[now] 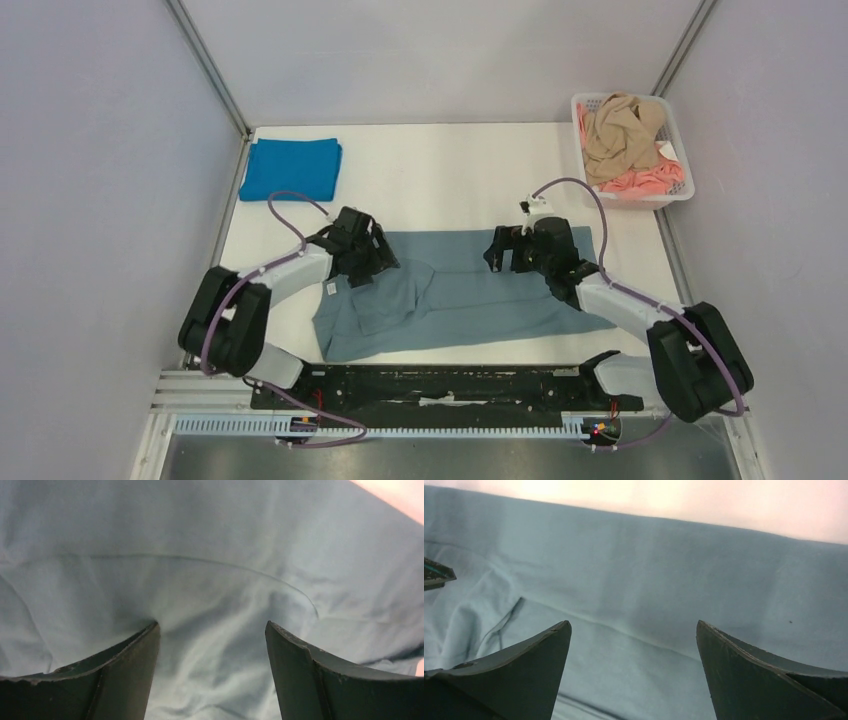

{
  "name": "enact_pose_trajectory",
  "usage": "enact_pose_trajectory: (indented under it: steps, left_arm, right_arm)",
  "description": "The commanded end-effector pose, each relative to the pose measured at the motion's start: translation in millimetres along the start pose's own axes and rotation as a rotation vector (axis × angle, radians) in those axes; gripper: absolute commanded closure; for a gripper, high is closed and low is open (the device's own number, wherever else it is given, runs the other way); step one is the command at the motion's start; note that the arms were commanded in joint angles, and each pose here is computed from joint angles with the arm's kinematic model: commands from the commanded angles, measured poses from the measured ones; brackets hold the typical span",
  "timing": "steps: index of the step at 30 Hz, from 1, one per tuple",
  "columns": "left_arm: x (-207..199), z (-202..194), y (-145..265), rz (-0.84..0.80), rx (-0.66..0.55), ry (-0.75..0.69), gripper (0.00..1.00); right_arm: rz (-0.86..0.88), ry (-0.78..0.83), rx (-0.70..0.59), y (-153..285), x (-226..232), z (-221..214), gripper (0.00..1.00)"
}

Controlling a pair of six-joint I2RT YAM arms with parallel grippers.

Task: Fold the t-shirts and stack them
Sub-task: Rotate the tshirt 90 degrees

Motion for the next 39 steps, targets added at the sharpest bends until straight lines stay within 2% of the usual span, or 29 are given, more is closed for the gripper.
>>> enact_pose_trajectory:
  steps: [1, 4, 7, 9, 14, 18, 21, 24, 28, 34, 37, 39]
  left_arm:
    - [-0.8, 12.2, -34.3, -0.030, 0.027, 0.119, 0.17]
    - [-13.3, 28.2, -63.3, -0.010, 0.074, 0.135, 0.16]
    - [-34.6, 60.8, -100.0, 0.018, 0.051, 0.168, 0.16]
    - [-57.3, 86.0, -126.3, -0.013, 0.074, 0.200, 0.16]
    - [-138.5, 154.6, -199.5, -0.266, 0.102, 0.299, 0.16]
    - [-187.9, 193.7, -239.1, -0.490, 0.030, 0.366, 0.16]
    - [-196.2, 201.9, -267.1, -0.662, -0.023, 0.495, 0.16]
    - [-189.4, 201.6, -285.2, -0.650, -0.081, 0.551, 0.16]
    - [-191.9, 207.9, -285.1, -0.681, -0.170, 0.489, 0.16]
    - [-205.3, 223.0, -265.6, -0.725, -0.285, 0.321, 0.16]
    - [-217.1, 231.3, -240.8, -0.768, -0.304, 0.208, 0.16]
    - [-231.3, 239.9, -207.6, -0.807, -0.309, 0.113, 0.16]
  right_arm:
    - [-0.138, -0.026, 0.005, -15.3, -9.5, 7.1, 0.02]
    - [-0.161, -0.044, 0.067, -22.0, -15.3, -8.0, 0.02]
    - [-0.169, -0.058, 0.132, -24.2, -19.6, -23.8, 0.02]
    - [-0.095, -0.085, 0.199, -21.4, -14.3, -37.8, 0.02]
    - [0.195, -0.041, 0.288, -5.2, 27.3, -68.2, 0.02]
    - [0.411, 0.048, 0.396, 8.5, 63.3, -88.5, 0.02]
    - [0.470, 0.119, 0.435, 13.3, 78.3, -97.2, 0.02]
    - [0.484, 0.142, 0.433, 15.7, 82.1, -97.1, 0.02]
    - [0.511, 0.199, 0.395, 24.3, 85.2, -90.7, 0.00]
    - [0.344, 0.273, 0.193, 32.0, 79.7, -56.0, 0.02]
    - [0.267, 0.259, 0.097, 38.7, 75.9, -42.4, 0.02]
    - [0.155, 0.221, 0.026, 43.9, 67.2, -34.0, 0.02]
Point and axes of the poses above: each gripper's point midway between its finger pads, its own y axis back along the fingers, its own x axis along the line the jaws close on, z = x × y, the point moved 9 cm from there along y, back along the fingers, and after that the axes turned 3 degrees about -y, right-handed, at the moved point
